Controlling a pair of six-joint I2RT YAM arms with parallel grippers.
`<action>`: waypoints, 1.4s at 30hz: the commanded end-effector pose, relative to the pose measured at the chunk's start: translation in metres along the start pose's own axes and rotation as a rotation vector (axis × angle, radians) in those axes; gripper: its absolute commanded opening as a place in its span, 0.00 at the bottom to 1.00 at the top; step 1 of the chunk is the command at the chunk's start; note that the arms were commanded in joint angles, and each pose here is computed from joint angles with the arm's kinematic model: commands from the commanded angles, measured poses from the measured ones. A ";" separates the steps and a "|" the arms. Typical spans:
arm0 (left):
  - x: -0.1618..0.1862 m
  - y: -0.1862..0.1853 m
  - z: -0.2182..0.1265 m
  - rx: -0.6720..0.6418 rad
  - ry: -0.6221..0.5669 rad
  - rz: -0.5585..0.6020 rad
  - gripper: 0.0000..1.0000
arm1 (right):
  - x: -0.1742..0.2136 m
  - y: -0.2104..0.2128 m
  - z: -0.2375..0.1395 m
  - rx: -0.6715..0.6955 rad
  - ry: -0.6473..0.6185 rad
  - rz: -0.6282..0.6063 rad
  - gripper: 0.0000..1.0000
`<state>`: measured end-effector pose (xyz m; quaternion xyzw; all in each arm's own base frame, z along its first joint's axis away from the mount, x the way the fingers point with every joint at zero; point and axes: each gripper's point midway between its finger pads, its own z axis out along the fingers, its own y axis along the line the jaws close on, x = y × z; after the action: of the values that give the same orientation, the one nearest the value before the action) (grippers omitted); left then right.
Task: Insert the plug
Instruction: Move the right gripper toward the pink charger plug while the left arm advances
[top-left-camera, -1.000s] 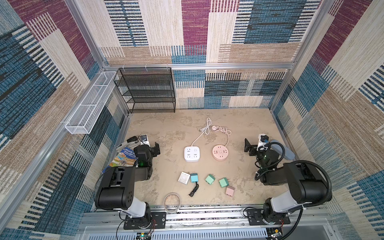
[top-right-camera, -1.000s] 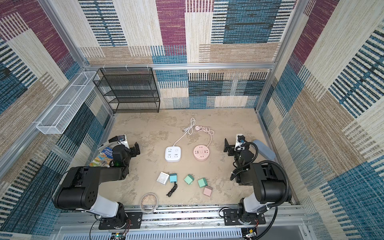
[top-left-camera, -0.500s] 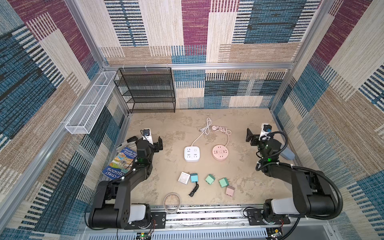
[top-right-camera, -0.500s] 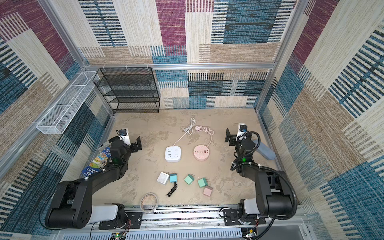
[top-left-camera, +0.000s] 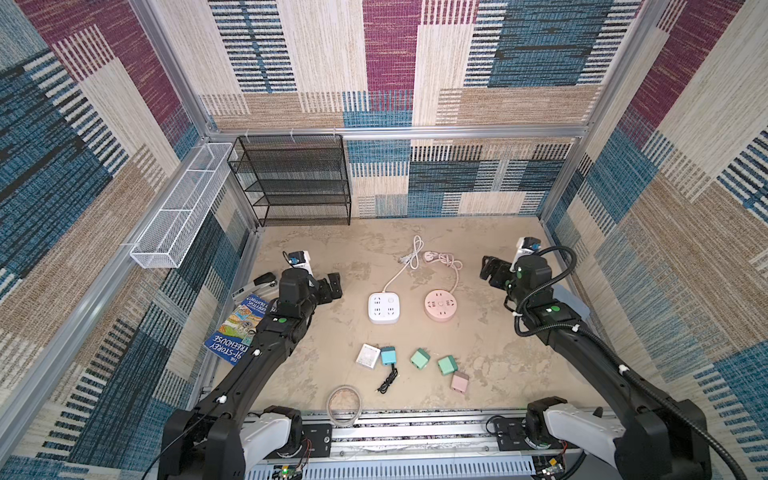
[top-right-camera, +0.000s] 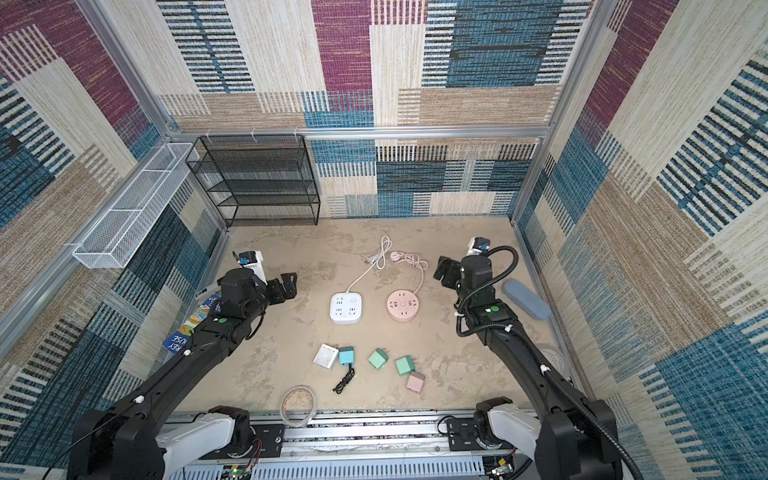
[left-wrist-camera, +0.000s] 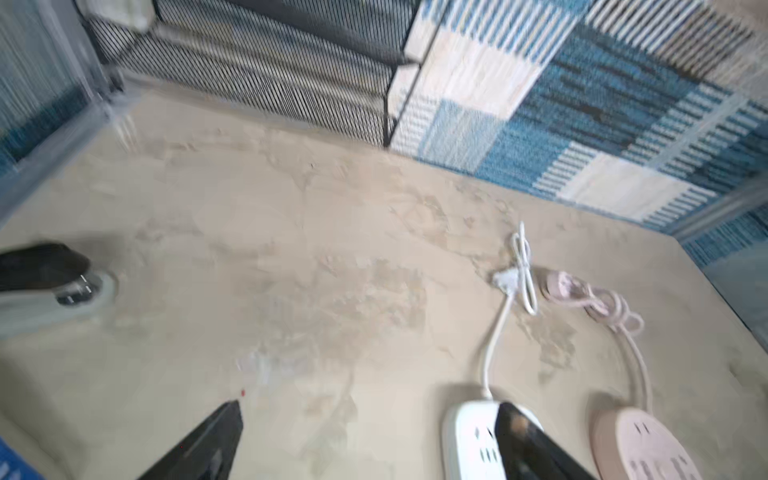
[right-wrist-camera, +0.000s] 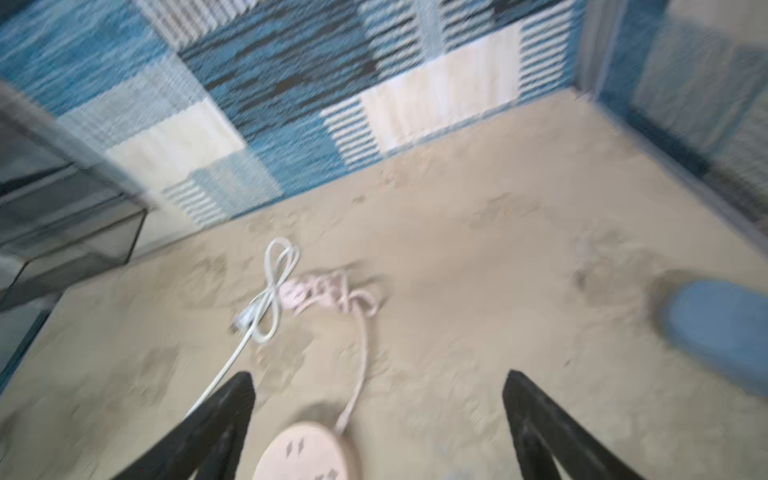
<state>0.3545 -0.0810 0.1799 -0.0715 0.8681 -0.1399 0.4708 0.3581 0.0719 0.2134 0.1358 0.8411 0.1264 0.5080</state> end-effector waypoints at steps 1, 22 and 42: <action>0.045 -0.008 -0.011 -0.037 0.187 -0.016 1.00 | 0.058 -0.003 -0.017 0.046 0.216 0.040 0.92; 0.065 -0.094 -0.039 0.099 0.335 0.290 1.00 | 0.223 0.023 -0.106 0.115 0.697 -0.051 0.63; 0.080 -0.118 -0.023 0.189 0.402 0.245 0.99 | 0.258 0.020 -0.125 0.098 0.802 0.019 0.60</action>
<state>0.2917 -0.2055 0.1630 0.1050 0.9304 -0.1622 0.3114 0.1328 0.1683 0.0641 0.0926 0.9799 0.1189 0.1308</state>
